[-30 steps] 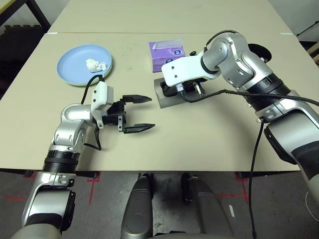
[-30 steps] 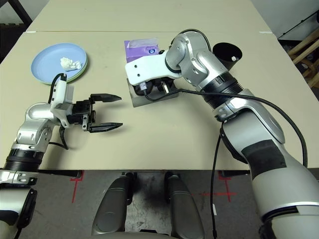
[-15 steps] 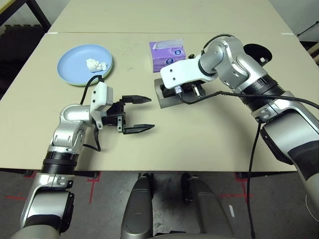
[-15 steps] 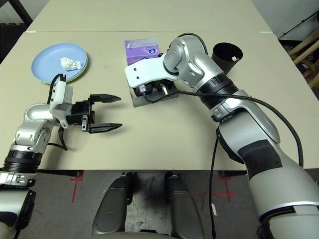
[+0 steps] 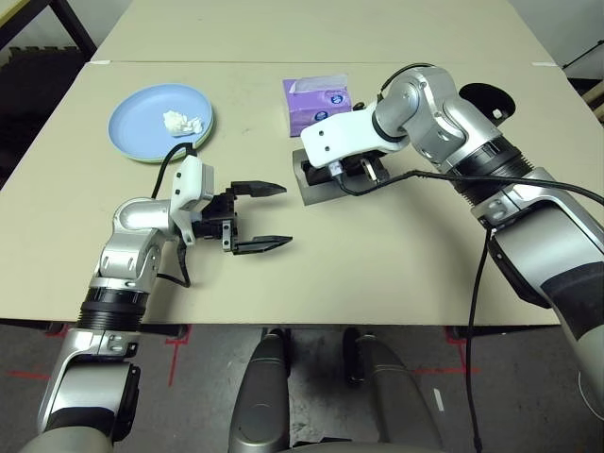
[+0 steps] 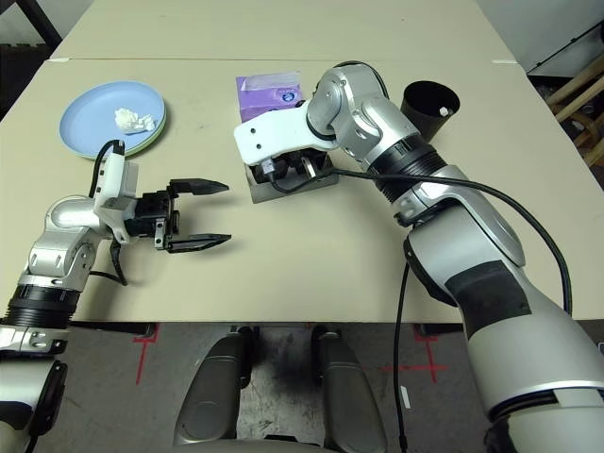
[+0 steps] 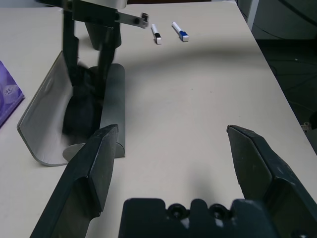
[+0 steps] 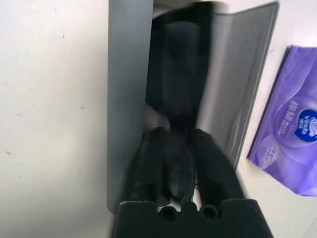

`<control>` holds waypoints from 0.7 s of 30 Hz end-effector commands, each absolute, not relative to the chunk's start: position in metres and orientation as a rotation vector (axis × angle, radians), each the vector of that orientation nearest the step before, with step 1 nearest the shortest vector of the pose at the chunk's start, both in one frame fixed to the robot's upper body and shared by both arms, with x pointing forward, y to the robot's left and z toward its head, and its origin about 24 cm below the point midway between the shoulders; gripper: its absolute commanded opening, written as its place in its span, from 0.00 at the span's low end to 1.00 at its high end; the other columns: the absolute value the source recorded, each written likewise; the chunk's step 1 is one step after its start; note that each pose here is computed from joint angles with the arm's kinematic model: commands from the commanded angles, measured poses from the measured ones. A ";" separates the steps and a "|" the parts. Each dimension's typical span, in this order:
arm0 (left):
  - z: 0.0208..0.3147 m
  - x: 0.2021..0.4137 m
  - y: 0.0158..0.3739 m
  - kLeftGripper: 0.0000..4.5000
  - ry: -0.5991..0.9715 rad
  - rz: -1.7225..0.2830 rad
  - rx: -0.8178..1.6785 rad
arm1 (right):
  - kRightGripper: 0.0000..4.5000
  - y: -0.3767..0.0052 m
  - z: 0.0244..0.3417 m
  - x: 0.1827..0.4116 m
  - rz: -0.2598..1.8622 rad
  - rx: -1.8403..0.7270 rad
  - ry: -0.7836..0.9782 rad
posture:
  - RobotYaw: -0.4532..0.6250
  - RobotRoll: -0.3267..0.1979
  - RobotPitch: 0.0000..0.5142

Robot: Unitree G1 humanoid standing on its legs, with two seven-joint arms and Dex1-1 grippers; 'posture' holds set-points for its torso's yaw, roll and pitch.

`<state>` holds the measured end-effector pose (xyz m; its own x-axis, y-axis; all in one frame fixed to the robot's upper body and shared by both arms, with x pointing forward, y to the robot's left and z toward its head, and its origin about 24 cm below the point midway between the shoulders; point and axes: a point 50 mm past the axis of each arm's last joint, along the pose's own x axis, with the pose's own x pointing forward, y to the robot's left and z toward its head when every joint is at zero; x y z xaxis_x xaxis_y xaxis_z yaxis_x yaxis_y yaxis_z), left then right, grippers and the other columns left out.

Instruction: Organize and tidy the items on the table.

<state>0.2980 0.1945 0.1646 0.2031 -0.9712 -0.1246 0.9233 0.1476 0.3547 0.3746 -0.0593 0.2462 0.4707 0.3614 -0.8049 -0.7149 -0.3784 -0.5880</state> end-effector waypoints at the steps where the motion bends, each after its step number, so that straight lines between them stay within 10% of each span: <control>1: 0.163 0.296 0.197 1.00 -0.132 -1.372 0.401 | 0.62 -0.058 0.247 0.373 1.195 -1.601 0.321 | 0.67 0.62 0.45; 6: 0.163 0.298 0.196 1.00 -0.133 -1.374 0.402 | 1.00 -0.061 0.247 0.373 1.192 -1.601 0.331 | 0.65 0.62 0.45; 21: 0.163 0.307 0.198 1.00 -0.121 -1.360 0.385 | 1.00 -0.095 0.264 0.355 1.223 -1.318 0.306 | 0.60 0.62 0.43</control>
<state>0.3070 0.1966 0.1673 0.2206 -0.9685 -0.1151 0.9217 0.1684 0.3495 0.3605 -0.0887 0.2637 0.4386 0.4535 -0.7759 -0.7791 -0.2383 -0.5798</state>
